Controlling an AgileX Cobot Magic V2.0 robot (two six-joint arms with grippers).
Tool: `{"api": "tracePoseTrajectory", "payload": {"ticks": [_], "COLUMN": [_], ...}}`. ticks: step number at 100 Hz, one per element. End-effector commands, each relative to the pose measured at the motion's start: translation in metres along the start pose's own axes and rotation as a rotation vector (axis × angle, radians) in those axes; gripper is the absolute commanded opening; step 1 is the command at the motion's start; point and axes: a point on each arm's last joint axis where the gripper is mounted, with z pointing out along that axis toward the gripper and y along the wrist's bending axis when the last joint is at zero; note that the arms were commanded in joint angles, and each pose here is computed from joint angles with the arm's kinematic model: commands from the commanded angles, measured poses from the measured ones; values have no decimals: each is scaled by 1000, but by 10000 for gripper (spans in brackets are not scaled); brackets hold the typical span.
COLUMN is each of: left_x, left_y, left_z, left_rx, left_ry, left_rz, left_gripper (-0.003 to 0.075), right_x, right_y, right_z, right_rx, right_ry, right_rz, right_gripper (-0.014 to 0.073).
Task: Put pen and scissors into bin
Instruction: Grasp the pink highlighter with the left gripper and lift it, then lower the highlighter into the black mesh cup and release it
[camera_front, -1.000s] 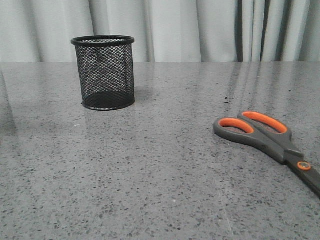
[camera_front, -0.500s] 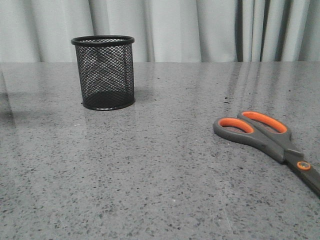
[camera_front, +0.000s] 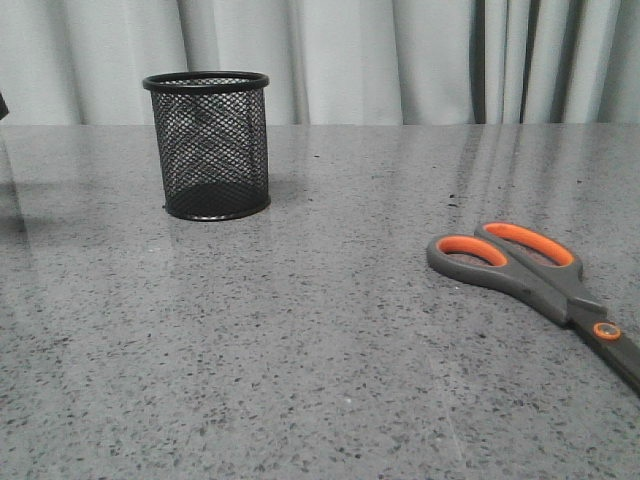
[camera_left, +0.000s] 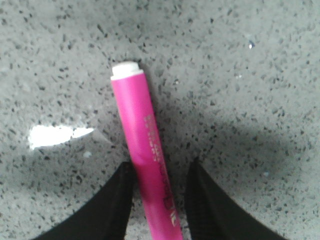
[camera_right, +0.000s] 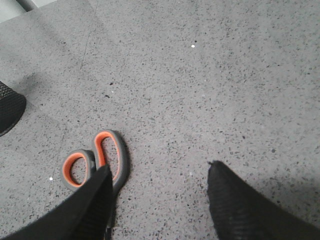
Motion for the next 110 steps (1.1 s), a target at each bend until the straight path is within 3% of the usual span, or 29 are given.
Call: {"api": "tracePoseTrajectory", "payload": {"ticks": [1,12,37,49,62,82,110], "left_x": [-6,-13,-31,-30,-22,-17,-25], "left_y": [-1,-6,-35,-62,-99,-143,-164], "left_z": [-6,-15,-104,-126,-127,-102,-58], "left_rx": [10,60,357,435,485,466,362], "left_ry": [-51,-170,-849,-1036,-1075,-1053,-1017], "left_rz": [12,45,-9,23,94,160,156], "left_gripper": [171,-18,-18,-18,-18,-18,-18], "right_x": [-15,-14,-14,-15,-14,-15,-14], "right_y": [7,8,7,8,8,7,7], "right_z": [-4,-4,-4,-4,-2,-2,-2], "right_rx": [-44,-45,-44,-49,-54,-51,-41], "right_ry": [-78,-76,-74,-84,-92,-95,-84], "right_rz": [-3,0,0,0,0,-6,-13], "right_gripper": [380,380,379,380,379,380,380]}}
